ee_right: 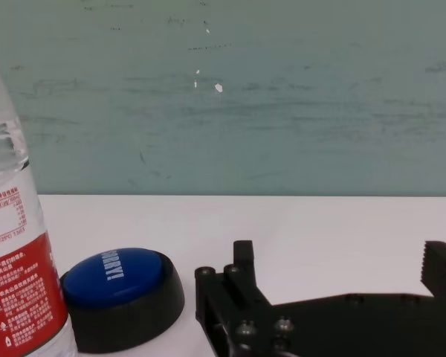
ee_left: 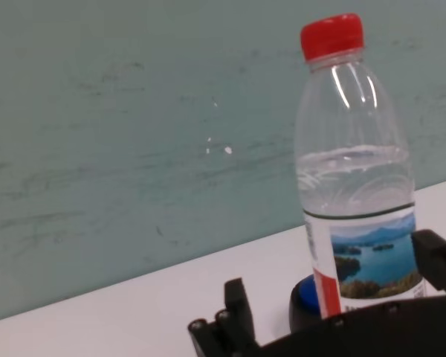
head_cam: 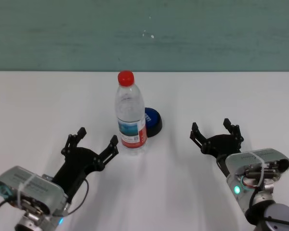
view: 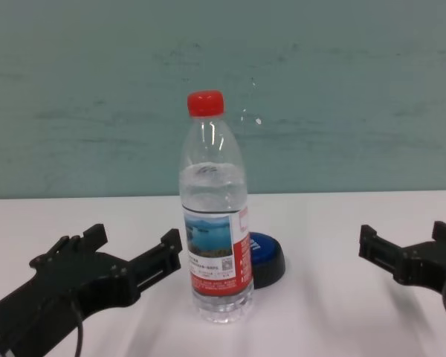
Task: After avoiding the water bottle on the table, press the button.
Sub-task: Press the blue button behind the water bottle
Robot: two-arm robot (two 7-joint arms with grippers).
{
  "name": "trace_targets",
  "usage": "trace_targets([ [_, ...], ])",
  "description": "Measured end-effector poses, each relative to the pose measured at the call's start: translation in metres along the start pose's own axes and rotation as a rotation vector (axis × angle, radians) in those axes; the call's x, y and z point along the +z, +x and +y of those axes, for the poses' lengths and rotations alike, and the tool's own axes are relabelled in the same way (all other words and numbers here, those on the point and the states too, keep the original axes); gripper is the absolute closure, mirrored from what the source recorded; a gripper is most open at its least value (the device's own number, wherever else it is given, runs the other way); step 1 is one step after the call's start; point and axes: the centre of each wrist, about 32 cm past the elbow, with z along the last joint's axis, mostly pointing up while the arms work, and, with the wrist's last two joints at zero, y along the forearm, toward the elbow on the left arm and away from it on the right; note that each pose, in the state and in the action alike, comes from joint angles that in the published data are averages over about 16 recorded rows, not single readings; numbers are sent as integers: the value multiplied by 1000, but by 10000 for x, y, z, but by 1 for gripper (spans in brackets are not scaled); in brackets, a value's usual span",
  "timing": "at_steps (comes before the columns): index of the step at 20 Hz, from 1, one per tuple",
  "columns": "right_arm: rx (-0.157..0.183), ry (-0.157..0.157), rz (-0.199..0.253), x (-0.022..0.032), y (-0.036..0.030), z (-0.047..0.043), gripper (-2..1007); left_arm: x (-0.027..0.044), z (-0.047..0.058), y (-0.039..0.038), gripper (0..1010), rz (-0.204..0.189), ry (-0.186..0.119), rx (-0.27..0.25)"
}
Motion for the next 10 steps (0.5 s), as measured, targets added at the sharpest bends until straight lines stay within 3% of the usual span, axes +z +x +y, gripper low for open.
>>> trace_targets([
  [10, 0, 0, 0, 0, 0, 0, 1, 2, 1, 15, 0, 4, 1, 1],
])
